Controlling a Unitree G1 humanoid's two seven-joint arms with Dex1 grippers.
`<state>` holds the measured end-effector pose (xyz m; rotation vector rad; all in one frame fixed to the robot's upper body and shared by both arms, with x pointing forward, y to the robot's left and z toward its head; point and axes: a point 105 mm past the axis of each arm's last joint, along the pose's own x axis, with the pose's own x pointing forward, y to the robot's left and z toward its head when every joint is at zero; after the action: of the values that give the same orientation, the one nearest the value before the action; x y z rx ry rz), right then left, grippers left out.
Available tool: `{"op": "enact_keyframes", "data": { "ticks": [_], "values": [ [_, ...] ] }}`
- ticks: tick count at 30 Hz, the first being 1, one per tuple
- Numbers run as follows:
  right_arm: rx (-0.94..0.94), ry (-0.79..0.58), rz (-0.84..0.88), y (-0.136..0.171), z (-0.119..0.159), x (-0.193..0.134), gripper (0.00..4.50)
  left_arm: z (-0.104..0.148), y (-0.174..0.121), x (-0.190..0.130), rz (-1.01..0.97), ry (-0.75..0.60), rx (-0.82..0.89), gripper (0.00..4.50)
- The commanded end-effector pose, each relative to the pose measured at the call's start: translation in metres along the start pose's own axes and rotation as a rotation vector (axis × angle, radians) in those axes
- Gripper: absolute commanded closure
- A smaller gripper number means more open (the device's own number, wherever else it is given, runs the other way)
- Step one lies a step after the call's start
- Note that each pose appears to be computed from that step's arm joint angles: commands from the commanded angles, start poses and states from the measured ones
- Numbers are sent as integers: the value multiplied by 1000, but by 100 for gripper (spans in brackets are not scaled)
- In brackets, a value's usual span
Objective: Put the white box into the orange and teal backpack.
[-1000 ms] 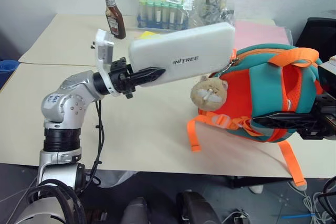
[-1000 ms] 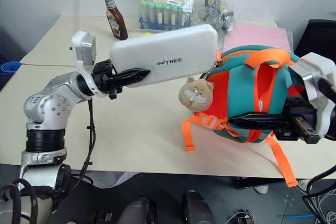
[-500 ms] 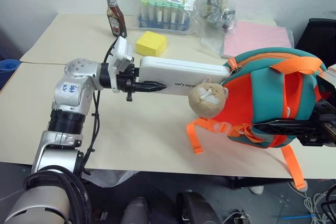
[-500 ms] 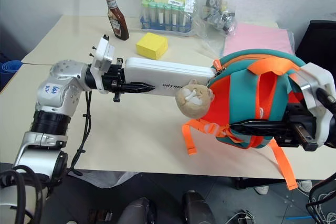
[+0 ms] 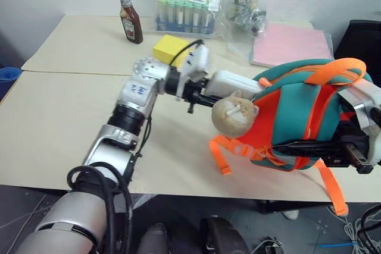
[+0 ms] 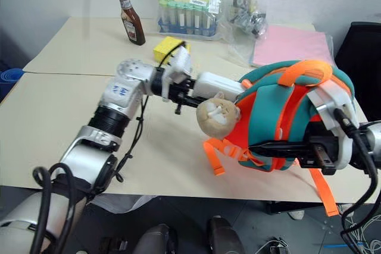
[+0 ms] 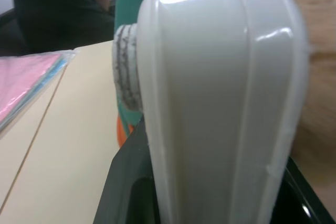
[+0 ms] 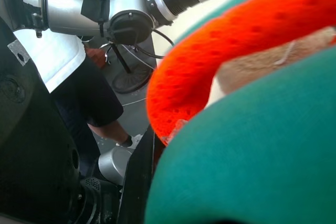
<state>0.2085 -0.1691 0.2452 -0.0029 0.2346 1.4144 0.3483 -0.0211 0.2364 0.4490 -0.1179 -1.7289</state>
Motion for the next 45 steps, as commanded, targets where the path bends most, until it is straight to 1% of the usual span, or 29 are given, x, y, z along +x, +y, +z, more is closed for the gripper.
{"op": "enact_keyframes", "data": {
  "ticks": [1,4,6,7,9,12,13,14,15,17,18,20,22,25,27,31,34,36,38,42,44,45],
  "values": [
    [-59,-16,5,2,6,6,447,12,-3,30,-51,-7,52,321],
    [-65,-25,-30,-3,4,8,447,12,-8,54,-56,-10,37,321],
    [-65,-32,-43,-4,4,9,450,16,-5,57,-26,-30,28,250],
    [-66,-36,-48,-5,4,9,450,19,-1,53,4,-56,14,229],
    [-63,-44,-59,-6,4,9,450,24,3,37,41,-89,5,171],
    [-59,-56,-70,-6,3,8,450,25,3,9,73,-96,6,79],
    [-58,-60,-74,-6,3,8,450,26,2,1,82,-102,2,55],
    [-56,-66,-81,-7,3,8,450,27,1,-12,93,-110,-3,30],
    [-54,-70,-91,-9,2,8,450,28,-2,-32,107,-116,-17,3],
    [-53,-73,-101,-11,0,9,450,31,-9,-67,127,-128,-56,1],
    [-52,-74,-103,-11,-1,10,450,34,-11,-77,135,-140,-72,1],
    [-50,-75,-106,-12,-2,10,450,42,-12,-89,154,-174,-116,1],
    [-48,-75,-107,-13,-2,9,450,52,-16,-95,143,-210,-156,1],
    [-45,-76,-106,-14,-2,10,450,70,-32,-88,49,-254,-177,1],
    [-44,-80,-105,-14,-2,10,450,68,-38,-73,31,-221,-145,1],
    [-40,-89,-101,-13,-1,11,450,45,-16,-47,199,-72,24,1],
    [-36,-93,-96,-10,-1,11,450,34,1,-38,297,-27,121,1],
    [-31,-96,-98,-9,-2,11,450,30,7,-37,327,-16,161,1],
    [-28,-98,-101,-7,-3,10,450,30,13,-38,347,-35,169,1],
    [-21,-101,-122,-7,-5,9,450,48,15,-49,337,-177,129,1],
    [-20,-105,-131,-7,-6,9,450,51,17,-55,352,-202,121,1],
    [-21,-106,-136,-7,-6,8,450,50,20,-57,373,-194,122,1]
  ]
}}
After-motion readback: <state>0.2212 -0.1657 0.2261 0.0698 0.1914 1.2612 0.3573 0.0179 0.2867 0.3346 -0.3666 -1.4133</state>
